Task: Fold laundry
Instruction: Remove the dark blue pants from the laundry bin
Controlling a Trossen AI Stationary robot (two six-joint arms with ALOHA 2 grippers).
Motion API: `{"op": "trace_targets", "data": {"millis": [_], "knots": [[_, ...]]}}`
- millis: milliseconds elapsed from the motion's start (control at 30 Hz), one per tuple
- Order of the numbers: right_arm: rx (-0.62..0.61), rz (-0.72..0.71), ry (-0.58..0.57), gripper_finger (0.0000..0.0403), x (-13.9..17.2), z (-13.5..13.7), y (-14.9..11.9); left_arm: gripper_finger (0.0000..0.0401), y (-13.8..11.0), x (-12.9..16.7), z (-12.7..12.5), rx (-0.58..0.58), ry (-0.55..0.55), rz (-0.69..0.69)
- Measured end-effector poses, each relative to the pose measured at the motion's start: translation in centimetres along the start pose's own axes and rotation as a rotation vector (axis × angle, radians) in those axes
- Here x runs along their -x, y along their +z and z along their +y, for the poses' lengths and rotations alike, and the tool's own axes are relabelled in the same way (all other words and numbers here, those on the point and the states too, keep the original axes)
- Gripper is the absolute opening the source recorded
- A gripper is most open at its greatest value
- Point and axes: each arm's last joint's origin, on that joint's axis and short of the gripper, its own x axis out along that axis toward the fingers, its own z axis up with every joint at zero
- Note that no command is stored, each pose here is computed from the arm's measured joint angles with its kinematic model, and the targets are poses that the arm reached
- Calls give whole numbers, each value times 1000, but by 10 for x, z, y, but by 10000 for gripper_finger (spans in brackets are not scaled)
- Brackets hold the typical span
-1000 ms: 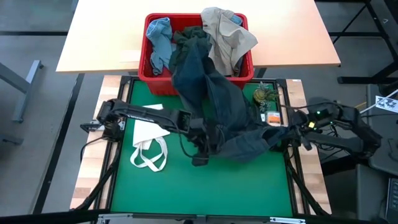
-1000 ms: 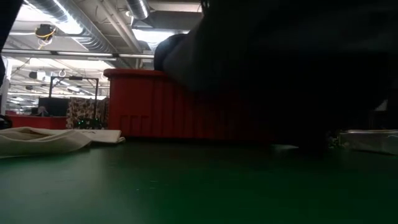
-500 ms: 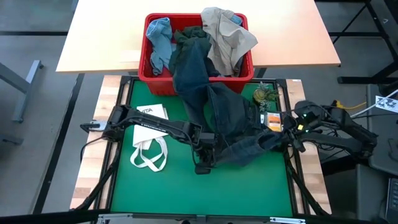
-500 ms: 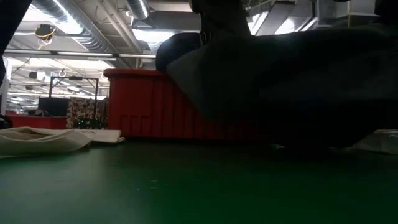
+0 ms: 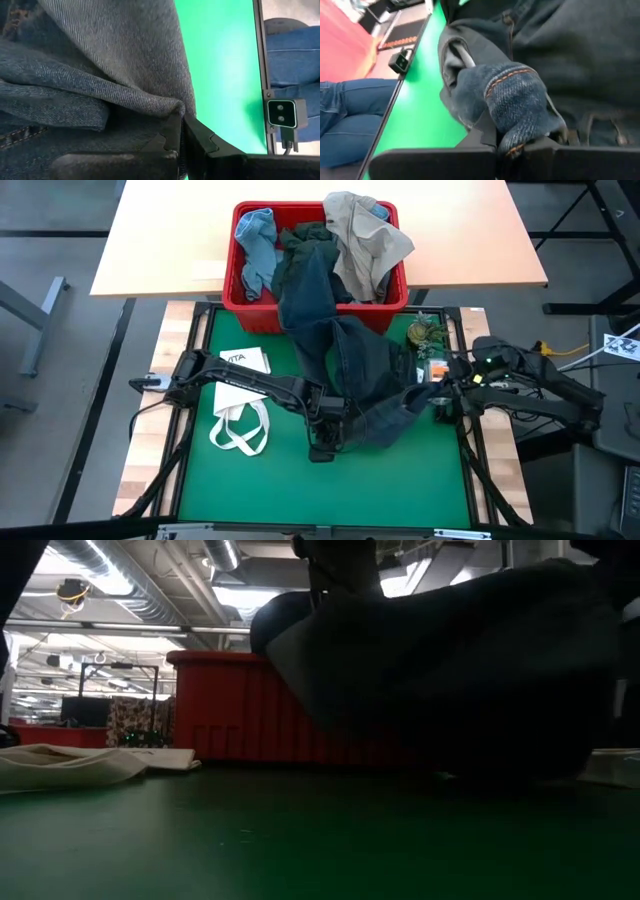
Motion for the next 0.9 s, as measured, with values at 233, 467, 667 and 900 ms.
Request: {"op": "trace_targets", "data": {"millis": [233,467,667,900], "knots": [[37,-20,92,2,-32,-3,-9,0,-1,0,0,0,2,13],[59,19,136,2,-43,22,-10,0,-1,0,0,0,2,12],[48,158,187,2,-57,53,-22,0,-3,0,0,20,-1,34],[27,292,312,2,-72,100,-40,0,-6,0,-3,60,-50,69]]}}
